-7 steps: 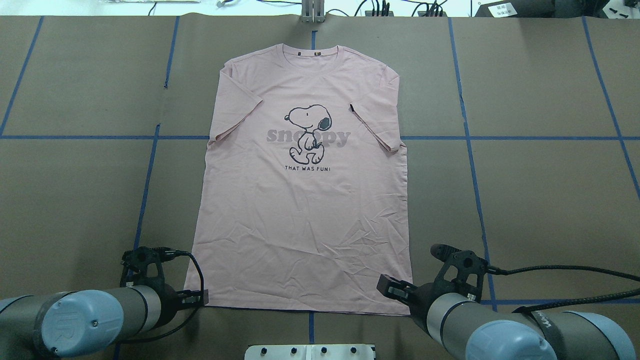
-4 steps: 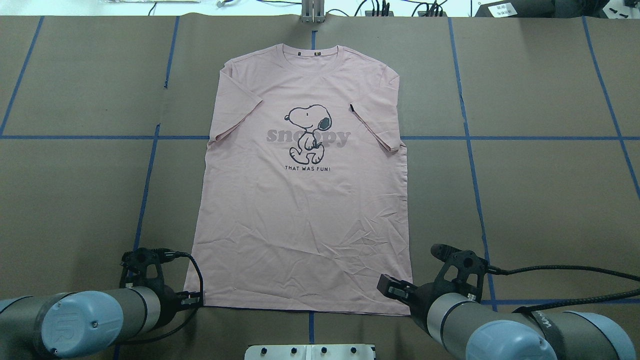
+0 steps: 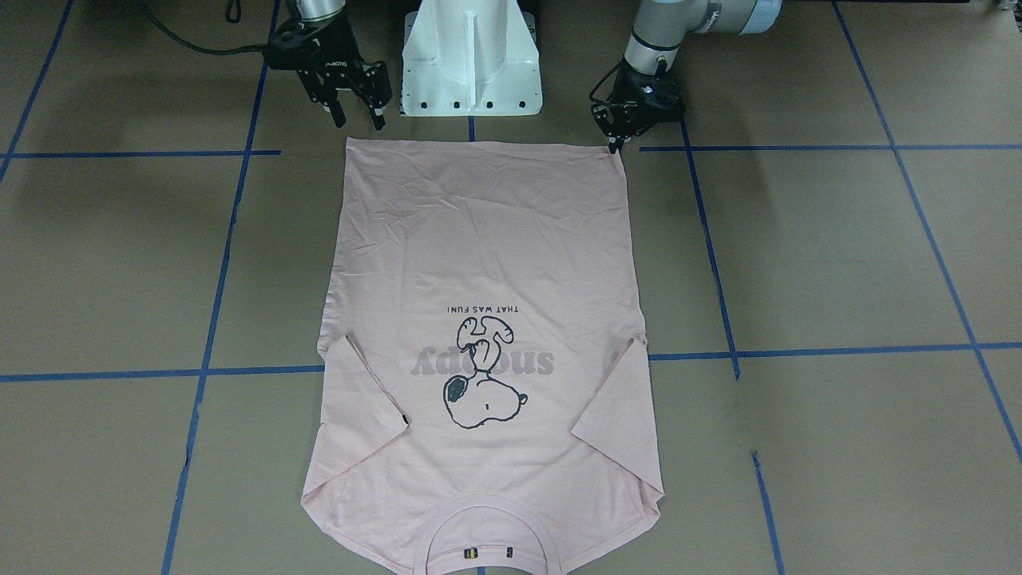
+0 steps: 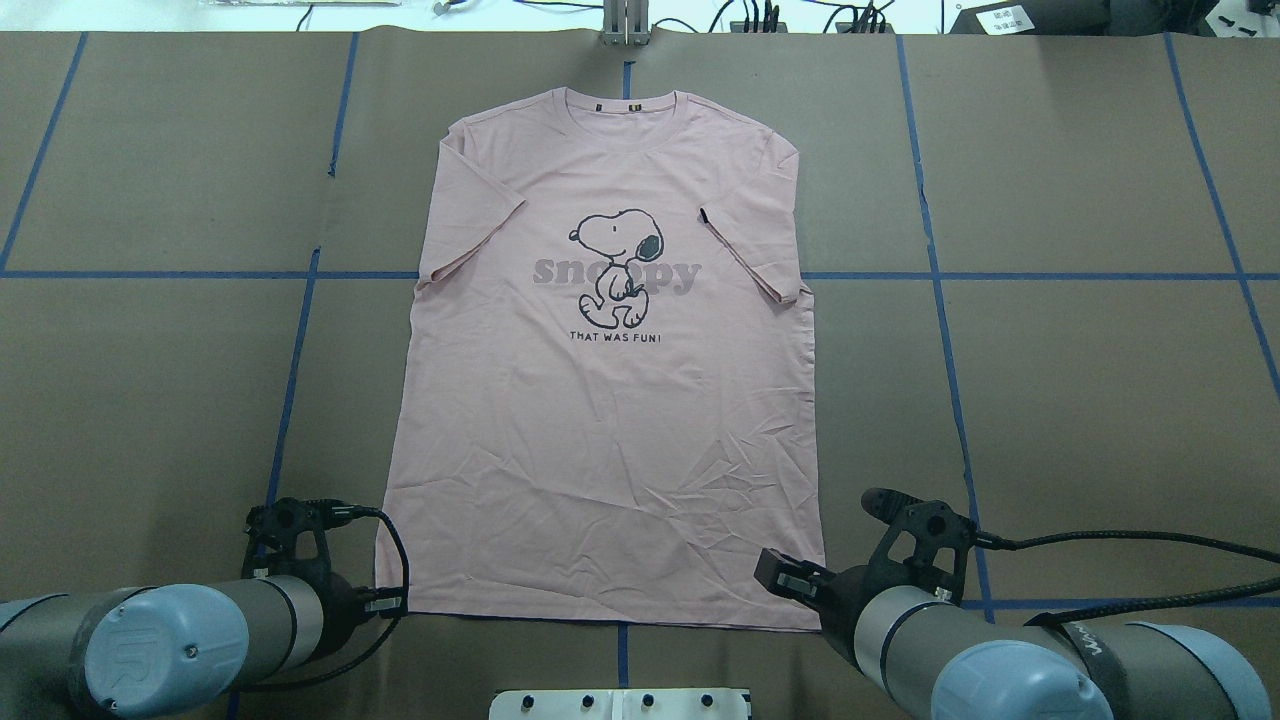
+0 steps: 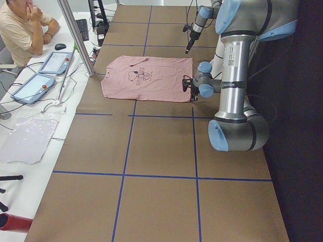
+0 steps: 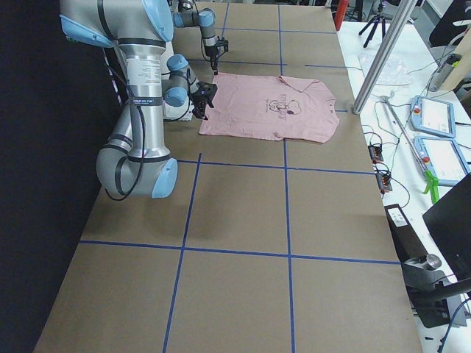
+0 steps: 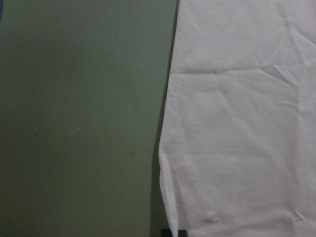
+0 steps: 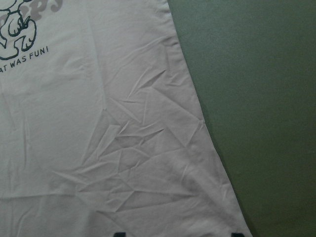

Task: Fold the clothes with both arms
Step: 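Grasp the hem corners with both grippers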

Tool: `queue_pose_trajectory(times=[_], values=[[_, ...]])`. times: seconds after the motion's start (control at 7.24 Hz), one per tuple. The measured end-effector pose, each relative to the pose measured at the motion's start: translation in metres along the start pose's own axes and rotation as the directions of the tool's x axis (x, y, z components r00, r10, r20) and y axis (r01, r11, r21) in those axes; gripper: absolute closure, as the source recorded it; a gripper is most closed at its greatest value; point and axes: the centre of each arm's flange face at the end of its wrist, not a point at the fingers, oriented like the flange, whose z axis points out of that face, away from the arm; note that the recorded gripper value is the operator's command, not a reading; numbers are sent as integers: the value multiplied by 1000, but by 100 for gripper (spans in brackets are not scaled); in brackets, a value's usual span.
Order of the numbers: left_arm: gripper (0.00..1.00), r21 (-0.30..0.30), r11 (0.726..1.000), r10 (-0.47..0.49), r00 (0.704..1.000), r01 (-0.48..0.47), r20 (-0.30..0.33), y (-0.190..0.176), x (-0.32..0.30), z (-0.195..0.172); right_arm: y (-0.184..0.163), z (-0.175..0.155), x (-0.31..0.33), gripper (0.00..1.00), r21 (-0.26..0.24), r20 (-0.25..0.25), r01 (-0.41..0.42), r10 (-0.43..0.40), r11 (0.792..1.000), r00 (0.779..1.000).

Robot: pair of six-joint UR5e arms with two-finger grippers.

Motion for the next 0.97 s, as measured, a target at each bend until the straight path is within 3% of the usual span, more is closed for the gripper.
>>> queue_pose_trajectory(times=[0.14, 0.55, 0.97], values=[[100, 0, 1000, 0, 1000, 0, -2, 0, 1, -1, 1, 2, 1, 39, 3, -4, 0, 0, 1000, 1000], [100, -1, 1000, 0, 1000, 0, -13, 0, 5, -4, 15, 31, 15, 40, 33, -57, -17, 19, 999, 998], [100, -3, 1000, -1, 1000, 1, -22, 0, 8, -7, 34, 45, 28, 39, 21, -94, 3, -1, 1000, 996]])
